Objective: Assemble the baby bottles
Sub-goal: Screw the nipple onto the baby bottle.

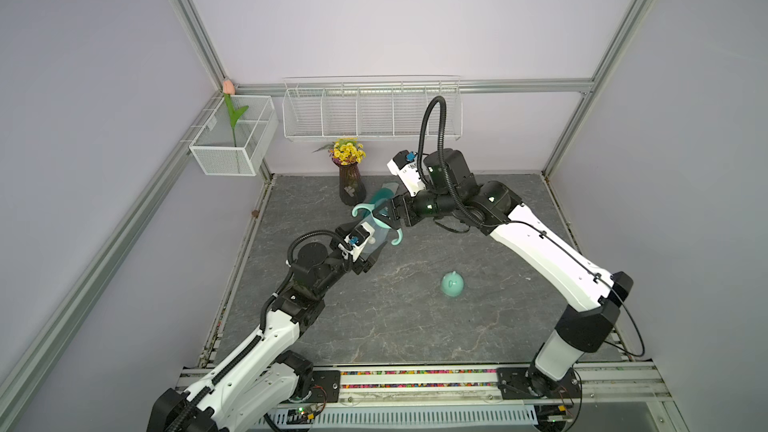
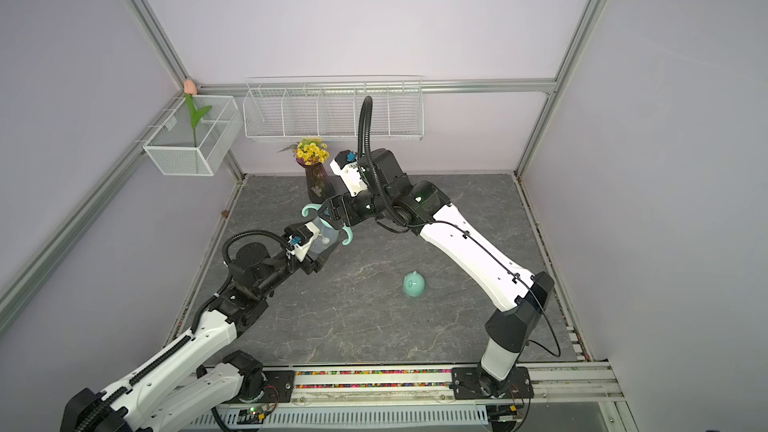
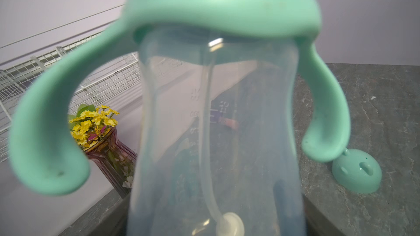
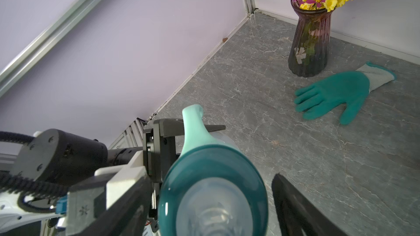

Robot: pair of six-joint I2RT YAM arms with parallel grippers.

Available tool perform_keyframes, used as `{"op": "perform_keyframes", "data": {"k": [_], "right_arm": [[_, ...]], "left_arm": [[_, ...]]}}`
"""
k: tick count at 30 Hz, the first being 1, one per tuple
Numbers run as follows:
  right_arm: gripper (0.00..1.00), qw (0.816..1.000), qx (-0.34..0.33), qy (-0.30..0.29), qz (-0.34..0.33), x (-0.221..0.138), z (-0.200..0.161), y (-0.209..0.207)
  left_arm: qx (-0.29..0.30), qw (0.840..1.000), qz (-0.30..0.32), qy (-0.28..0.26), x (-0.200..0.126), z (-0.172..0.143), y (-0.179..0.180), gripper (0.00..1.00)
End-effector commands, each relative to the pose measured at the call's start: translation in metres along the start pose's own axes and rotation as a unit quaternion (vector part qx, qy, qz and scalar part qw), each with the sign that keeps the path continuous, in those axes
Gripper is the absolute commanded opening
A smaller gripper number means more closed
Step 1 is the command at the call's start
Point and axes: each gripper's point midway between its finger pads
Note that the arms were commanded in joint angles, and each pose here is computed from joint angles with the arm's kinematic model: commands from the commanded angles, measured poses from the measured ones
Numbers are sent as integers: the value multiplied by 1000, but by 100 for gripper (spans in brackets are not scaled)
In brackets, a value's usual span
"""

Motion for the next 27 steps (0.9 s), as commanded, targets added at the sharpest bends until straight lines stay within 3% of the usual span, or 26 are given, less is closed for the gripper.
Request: {"op": "perform_keyframes", "data": {"k": [1, 5, 9, 12, 15, 27], "right_arm": [[95, 992, -121, -33, 17, -41, 13, 20], [99, 958, -285, -21, 39, -92, -15, 39], [94, 922, -378, -24, 75, -122, -48, 54], [96, 918, -383, -27, 96, -127, -53, 62], [100, 921, -370, -18, 121, -124, -53, 67], [95, 926, -345, -20, 152, -112, -47, 76]], "left_arm": [[7, 1000, -24, -14, -4, 16, -7, 0], [-17, 993, -114, -38, -14, 30, -37, 0], [-16, 967, -247, -59, -33, 49, -78, 0], [-20, 942, -327, -65, -46, 61, -98, 0], [-20, 926, -368, -77, -54, 70, -107, 0], [-18, 920, -383, -84, -56, 76, -110, 0]]}}
Point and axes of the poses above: each gripper's point midway between its finger pads, its own x axis out along the fingers, its own y axis along the line the jaws close on, z = x × y, and after that the axes turned 6 degrees about -x, right-handed
